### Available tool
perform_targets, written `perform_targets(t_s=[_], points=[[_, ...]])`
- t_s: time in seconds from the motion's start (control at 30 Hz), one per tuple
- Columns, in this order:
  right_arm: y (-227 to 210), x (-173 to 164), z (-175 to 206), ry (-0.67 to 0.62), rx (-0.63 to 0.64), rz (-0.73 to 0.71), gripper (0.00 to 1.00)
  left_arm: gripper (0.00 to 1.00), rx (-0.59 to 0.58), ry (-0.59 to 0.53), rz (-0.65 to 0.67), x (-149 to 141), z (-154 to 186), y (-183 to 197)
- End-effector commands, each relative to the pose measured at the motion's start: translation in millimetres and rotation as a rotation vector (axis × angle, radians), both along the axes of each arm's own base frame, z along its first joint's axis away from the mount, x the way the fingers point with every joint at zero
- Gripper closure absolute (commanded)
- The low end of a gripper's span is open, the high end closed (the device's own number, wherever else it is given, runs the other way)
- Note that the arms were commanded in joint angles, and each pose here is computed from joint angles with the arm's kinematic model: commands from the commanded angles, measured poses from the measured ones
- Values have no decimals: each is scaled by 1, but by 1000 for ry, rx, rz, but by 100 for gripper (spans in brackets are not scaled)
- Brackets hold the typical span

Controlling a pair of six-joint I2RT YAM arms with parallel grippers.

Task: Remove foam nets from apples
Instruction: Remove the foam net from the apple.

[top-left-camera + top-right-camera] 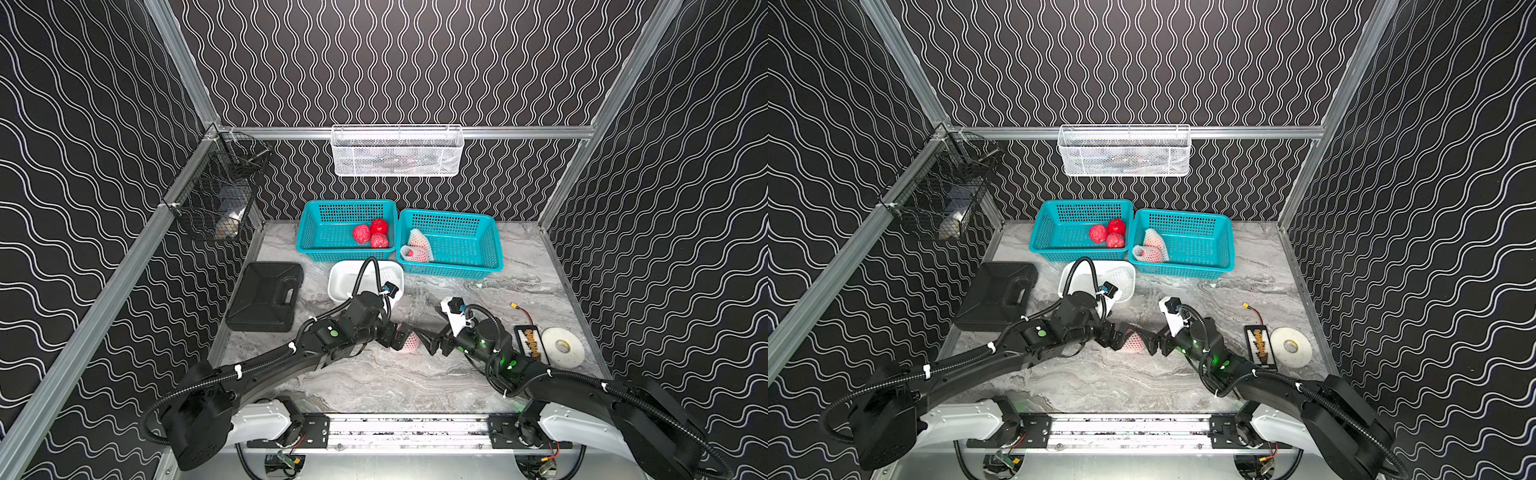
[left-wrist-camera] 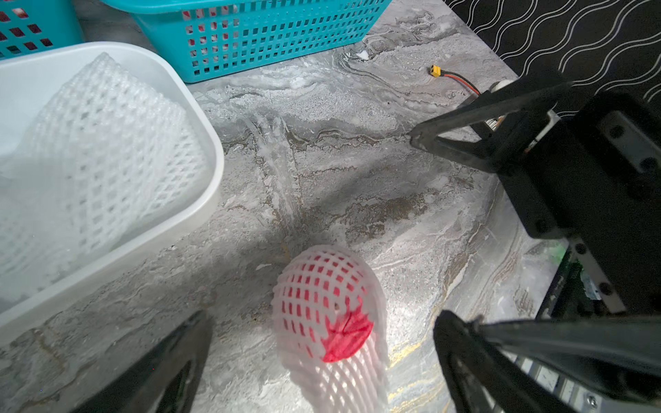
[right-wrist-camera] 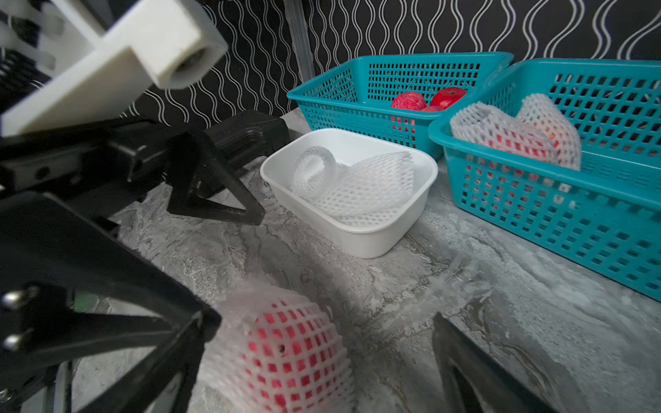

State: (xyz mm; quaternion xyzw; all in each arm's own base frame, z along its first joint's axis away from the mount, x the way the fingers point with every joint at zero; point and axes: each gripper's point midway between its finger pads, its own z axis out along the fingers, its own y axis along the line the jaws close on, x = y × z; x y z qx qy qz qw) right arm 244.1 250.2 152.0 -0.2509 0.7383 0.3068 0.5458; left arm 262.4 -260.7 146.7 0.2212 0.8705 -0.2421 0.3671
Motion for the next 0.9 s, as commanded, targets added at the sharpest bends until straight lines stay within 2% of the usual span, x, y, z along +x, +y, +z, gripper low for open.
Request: perform_targets(t_s=[0.0,0.17,0.33,0.4,0.67,0.87], points=[[-6,5,5,-20,18,-46,0,1,15,25,1,1,-8,-2],[-6,4,7,-27,25,-47,0,1,-8,31,-34,3,-20,-14],[-11,5,9,-36,29,-68,0,1,44,47,-11,4,-42,-9],[-11,5,9,-37,30,-69,0,6,32,52,-23,2,-44,-11],[-13,4,10,-42,38,-76,0,63,4,28,-36,-2,-37,-12],[-14,4,13,-50,49,-78,0,91,60,32,-42,0,-31,-9]])
